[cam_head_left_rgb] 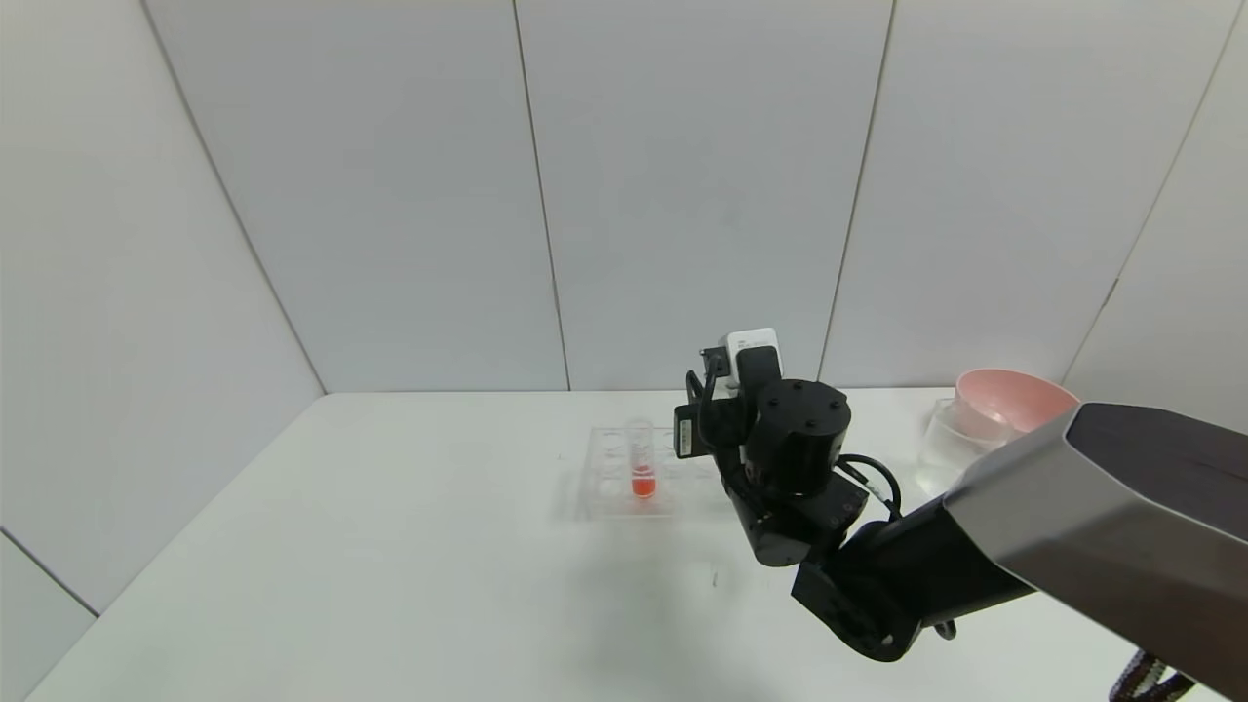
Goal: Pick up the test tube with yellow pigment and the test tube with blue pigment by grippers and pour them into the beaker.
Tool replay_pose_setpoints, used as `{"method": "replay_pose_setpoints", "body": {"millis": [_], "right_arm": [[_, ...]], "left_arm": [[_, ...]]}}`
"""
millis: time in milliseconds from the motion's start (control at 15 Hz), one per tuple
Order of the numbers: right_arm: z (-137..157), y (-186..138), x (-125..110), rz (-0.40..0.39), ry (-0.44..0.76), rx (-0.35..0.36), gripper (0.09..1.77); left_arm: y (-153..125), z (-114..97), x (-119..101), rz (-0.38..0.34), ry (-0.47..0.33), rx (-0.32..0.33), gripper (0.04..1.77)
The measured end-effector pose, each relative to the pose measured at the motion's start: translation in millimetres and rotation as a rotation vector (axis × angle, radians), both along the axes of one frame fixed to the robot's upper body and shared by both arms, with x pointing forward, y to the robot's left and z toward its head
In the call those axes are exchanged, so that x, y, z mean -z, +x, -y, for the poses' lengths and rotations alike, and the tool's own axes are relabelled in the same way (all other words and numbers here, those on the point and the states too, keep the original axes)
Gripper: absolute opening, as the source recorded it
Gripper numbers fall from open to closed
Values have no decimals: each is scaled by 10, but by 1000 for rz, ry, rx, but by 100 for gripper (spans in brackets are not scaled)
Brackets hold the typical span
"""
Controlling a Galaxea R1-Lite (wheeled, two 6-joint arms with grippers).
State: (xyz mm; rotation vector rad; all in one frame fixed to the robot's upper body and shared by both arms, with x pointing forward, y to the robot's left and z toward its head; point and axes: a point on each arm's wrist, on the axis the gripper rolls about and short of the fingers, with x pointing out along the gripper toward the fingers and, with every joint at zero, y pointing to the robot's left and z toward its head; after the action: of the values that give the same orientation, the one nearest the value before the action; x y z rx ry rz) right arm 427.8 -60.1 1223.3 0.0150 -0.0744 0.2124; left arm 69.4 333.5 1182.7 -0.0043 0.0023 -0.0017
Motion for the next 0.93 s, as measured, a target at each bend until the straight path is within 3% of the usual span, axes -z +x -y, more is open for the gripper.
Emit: {"method": "replay_pose_setpoints", "body": {"millis": [467,933], "right_arm": [[541,-223,-244,-32,-46,-195,61],[1652,-306,-498,-159,-81,-377,61]], "left_arm": [[0,0,0,0,0,0,176],[0,0,0,0,0,0,176]]}}
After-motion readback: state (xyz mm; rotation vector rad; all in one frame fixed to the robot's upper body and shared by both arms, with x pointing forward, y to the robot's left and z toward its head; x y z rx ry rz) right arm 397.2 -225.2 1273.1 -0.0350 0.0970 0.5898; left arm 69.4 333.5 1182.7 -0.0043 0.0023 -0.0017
